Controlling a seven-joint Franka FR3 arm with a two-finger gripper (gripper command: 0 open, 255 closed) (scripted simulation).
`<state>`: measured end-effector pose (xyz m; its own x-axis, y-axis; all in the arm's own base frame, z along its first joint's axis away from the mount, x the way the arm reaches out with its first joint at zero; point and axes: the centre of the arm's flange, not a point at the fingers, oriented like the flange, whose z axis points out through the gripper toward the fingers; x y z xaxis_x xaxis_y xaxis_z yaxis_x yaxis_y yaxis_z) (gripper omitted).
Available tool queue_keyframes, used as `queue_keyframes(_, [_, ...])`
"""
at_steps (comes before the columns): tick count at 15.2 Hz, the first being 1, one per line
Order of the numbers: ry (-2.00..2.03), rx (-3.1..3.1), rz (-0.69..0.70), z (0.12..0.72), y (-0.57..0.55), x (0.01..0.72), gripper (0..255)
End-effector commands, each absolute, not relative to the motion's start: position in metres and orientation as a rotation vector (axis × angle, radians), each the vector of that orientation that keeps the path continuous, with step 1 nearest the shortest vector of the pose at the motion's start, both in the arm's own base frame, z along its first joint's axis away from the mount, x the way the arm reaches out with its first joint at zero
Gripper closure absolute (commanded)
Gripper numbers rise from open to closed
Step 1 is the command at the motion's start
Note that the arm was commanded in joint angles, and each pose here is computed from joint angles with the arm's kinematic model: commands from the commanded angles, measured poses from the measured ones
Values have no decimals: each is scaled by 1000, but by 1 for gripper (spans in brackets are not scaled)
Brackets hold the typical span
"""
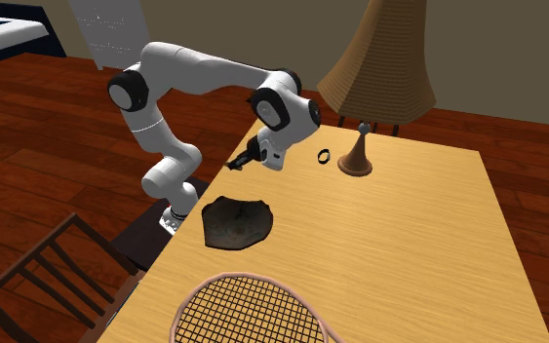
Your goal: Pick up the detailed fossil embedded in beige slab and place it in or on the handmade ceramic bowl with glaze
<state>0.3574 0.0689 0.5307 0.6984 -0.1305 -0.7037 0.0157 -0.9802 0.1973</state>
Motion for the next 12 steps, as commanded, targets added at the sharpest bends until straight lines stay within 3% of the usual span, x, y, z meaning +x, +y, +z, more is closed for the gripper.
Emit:
queue_keyframes(1, [-93, 2718, -1148, 541, 68, 357, 255])
queue_keyframes(12, [-93, 2718, -1148, 599, 68, 357, 255])
